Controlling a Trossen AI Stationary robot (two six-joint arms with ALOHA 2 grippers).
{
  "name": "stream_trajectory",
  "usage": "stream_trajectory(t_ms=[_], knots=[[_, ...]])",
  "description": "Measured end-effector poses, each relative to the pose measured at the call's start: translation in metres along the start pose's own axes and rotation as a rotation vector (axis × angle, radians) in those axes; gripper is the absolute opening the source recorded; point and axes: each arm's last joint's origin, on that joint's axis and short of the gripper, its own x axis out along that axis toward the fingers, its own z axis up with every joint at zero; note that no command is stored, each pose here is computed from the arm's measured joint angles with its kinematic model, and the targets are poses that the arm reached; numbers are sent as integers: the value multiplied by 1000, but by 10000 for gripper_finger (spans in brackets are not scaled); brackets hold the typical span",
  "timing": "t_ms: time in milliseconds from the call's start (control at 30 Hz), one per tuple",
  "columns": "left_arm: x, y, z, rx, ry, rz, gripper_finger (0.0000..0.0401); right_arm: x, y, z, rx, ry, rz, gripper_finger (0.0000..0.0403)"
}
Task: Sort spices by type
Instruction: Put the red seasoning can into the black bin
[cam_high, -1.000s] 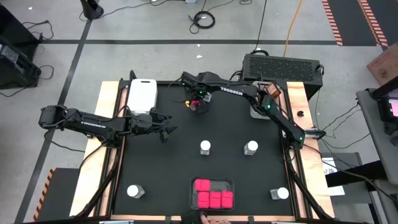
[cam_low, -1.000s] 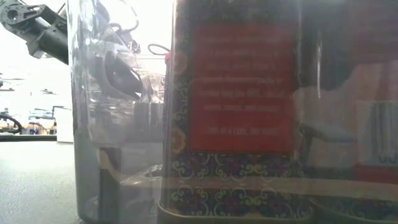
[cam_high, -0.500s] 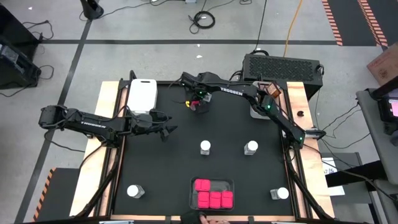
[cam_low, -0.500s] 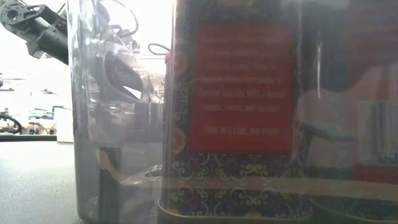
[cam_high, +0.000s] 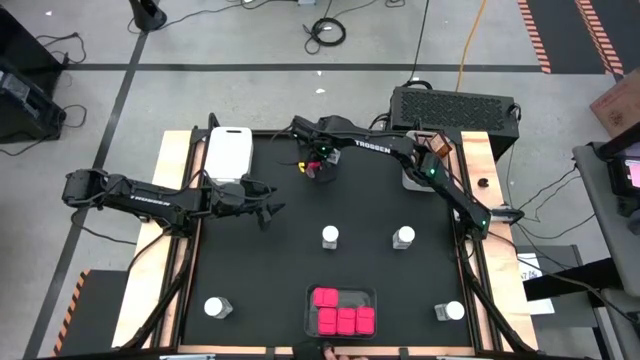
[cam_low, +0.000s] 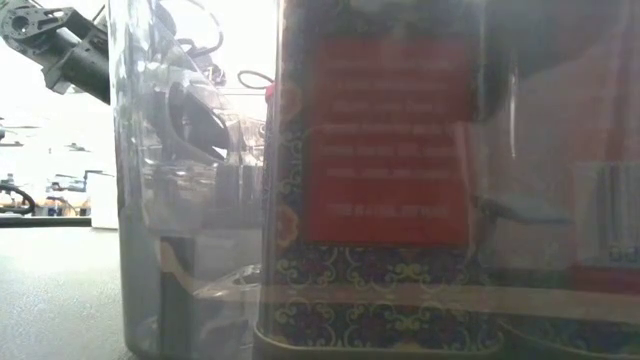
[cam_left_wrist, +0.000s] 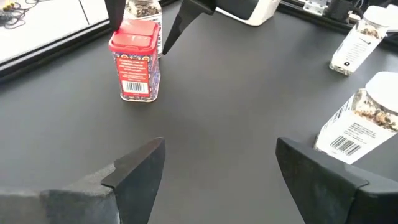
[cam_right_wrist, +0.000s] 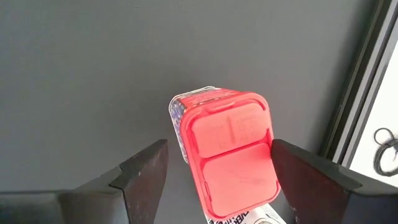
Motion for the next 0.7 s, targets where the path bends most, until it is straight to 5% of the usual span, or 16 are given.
stream_trajectory(t_ms=[700], knots=[[0, 0, -1, -29, 20, -22, 311, 0, 1, 1, -4, 1, -1, 279]])
